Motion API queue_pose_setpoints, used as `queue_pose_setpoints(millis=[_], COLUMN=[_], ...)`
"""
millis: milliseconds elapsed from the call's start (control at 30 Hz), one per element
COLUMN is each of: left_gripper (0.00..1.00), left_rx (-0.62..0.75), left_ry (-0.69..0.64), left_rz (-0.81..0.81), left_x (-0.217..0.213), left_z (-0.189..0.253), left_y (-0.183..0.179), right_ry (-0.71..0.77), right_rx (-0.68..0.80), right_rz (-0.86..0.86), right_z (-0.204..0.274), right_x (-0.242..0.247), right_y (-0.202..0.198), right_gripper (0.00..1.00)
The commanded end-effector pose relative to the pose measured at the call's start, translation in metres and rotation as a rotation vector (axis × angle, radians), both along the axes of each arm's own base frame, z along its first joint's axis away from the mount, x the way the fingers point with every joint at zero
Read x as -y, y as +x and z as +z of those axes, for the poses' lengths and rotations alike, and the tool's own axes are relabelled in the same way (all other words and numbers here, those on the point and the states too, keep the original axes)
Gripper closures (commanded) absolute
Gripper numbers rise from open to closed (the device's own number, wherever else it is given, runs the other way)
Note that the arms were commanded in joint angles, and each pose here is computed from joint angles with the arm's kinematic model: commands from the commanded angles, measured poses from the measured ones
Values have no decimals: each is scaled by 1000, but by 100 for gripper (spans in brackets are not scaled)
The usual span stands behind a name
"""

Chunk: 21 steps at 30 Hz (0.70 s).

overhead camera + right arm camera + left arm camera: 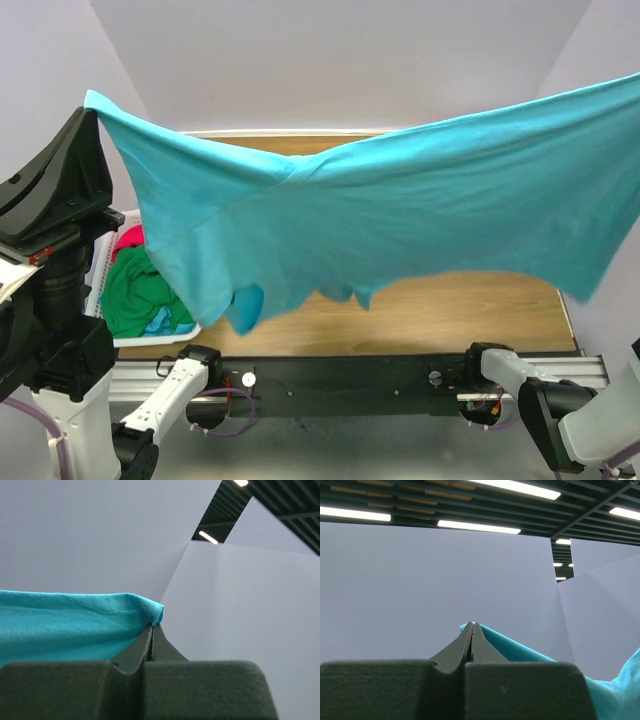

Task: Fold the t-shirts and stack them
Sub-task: Flatten the tshirt out

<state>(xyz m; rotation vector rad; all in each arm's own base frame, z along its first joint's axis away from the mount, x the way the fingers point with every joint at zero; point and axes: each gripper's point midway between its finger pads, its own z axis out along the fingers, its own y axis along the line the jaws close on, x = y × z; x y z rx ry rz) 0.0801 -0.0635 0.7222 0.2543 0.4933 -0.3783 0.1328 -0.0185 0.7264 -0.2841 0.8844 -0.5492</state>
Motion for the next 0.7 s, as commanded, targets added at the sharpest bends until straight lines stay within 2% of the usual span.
queue_pose_setpoints(millis=[0,33,67,133,167,233,267,300,333,367,400,433,467,500,533,667], left_gripper=[100,100,100,100,100,100,100,100,100,100,100,100,100,100,100,100], left_rx=[-34,-56,-126,-173,-267,-343,-431,-479,-594,-647,-682,-787,-830,-863,-965,-1128], left_ry=[-8,-8,-13,-26,-25,-38,-35,-44,-34,-33,-53,-37,-41,-43,-18,30], left_rz=[25,33,50,57,73,64,70,63,71,63,72,75,56,48,47,36], left_x=[-1,0,2,3,6,10,14,17,22,25,25,30,35,38,46,61], left_z=[-13,-21,-43,-67,-104,-140,-182,-204,-255,-277,-294,-340,-356,-369,-407,-465], left_y=[20,31,59,81,115,143,172,186,216,229,242,266,276,287,310,371], right_ry=[21,23,29,31,40,51,56,65,82,81,100,102,117,148,165,252], right_rx=[-169,-203,-246,-323,-418,-518,-604,-657,-728,-702,-816,-837,-889,-993,-1049,-1145], right_rz=[-24,-14,0,45,80,117,152,172,196,221,269,300,329,367,383,443], right_z=[-45,-56,-70,-97,-132,-172,-211,-236,-278,-272,-326,-343,-369,-417,-443,-524], right_x=[10,10,8,2,-2,-6,-11,-13,-16,-20,-27,-31,-35,-40,-42,-49], right_y=[61,71,83,103,126,148,166,177,195,196,211,220,229,242,251,294], right_gripper=[99,99,99,99,99,99,99,99,99,99,99,99,99,100,99,99])
